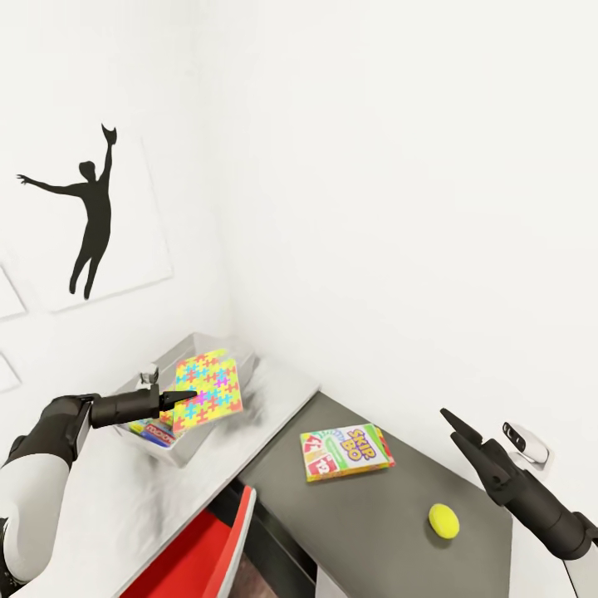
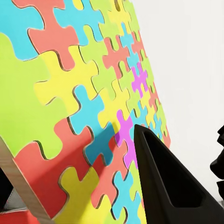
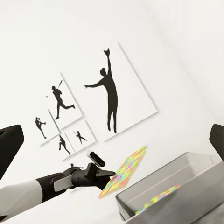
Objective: Put all the toys in the child's room - the three board games (two on the bed and one on the table), the two jigsaw puzzles on the table, and the tennis ball on the table - inside the toy box on the table in the child's room.
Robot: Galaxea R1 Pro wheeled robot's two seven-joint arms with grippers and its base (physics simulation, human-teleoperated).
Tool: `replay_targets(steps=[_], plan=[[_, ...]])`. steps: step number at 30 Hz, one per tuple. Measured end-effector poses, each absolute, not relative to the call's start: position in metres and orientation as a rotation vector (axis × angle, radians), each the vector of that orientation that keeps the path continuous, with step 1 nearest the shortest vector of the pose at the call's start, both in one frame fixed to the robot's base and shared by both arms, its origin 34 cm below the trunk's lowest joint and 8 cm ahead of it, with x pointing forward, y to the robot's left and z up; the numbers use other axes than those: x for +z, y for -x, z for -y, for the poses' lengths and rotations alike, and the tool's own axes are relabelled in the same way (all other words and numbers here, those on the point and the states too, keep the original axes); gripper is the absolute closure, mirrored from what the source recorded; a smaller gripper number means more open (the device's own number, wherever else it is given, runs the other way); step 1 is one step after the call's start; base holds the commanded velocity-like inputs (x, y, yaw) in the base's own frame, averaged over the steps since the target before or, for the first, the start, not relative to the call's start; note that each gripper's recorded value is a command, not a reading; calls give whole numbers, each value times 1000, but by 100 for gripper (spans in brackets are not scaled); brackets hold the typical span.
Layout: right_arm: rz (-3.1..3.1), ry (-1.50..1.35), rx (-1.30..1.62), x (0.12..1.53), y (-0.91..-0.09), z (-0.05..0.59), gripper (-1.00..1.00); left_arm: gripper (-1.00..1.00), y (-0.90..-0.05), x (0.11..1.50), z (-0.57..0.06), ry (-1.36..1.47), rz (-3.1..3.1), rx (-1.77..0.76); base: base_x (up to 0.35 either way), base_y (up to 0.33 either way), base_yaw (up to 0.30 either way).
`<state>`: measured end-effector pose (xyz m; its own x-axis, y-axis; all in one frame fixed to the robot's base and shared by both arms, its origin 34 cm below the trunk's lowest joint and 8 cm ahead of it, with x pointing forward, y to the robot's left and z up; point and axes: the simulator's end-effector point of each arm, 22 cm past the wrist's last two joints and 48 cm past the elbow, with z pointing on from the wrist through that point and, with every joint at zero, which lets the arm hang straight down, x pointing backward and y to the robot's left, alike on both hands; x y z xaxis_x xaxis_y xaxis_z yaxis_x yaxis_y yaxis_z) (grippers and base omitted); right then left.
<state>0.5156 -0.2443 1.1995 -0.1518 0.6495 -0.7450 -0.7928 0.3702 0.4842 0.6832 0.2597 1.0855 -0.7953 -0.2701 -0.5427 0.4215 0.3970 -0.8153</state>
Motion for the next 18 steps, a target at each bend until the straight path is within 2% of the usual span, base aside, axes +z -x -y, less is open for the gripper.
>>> replay_targets(steps=[10, 18], plan=[[-1172, 157, 1266, 1199, -516, 244, -100, 100, -683, 1086, -259, -129, -2037, -1441, 149, 70, 0], [-1174, 158, 1265, 1199, -516, 244, -100, 100, -683, 1085, -259, -129, -2036, -1443, 35, 17, 0]])
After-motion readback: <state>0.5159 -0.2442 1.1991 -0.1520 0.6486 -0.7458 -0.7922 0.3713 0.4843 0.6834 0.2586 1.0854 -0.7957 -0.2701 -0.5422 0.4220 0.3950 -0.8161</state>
